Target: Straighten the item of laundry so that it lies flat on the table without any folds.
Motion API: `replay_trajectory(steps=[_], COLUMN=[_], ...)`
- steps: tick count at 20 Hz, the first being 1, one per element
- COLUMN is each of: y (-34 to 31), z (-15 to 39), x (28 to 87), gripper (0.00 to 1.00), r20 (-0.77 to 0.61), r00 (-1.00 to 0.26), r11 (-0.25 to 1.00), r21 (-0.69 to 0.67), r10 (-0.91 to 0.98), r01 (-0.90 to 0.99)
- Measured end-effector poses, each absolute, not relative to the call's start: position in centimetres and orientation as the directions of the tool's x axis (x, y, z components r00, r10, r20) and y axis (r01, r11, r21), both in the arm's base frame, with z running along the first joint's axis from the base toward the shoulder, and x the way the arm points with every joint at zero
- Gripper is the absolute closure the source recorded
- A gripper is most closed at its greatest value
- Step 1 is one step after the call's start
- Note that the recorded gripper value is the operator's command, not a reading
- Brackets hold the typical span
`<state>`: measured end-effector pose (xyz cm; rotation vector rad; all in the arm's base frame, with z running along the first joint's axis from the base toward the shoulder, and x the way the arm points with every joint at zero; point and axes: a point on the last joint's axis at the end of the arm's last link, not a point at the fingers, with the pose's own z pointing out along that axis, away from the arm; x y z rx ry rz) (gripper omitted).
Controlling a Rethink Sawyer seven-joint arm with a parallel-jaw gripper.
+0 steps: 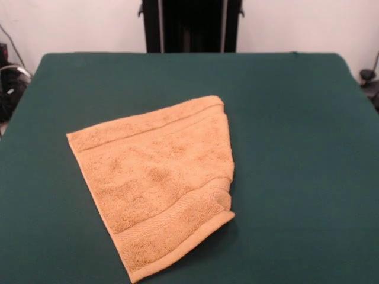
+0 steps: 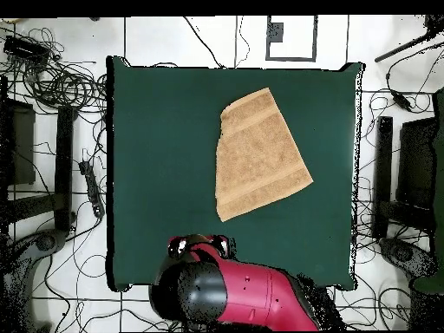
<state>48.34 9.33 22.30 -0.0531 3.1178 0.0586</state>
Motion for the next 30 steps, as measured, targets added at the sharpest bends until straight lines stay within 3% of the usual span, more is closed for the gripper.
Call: replay_trajectory(steps=[30], y=[10.4], z=[22.3], x=[48.7], gripper=[0.00], r20=[-0.028], r00=[-0.997], r11=[0.997], r21=[0.049], r10=[-0.065], r01=[-0.067])
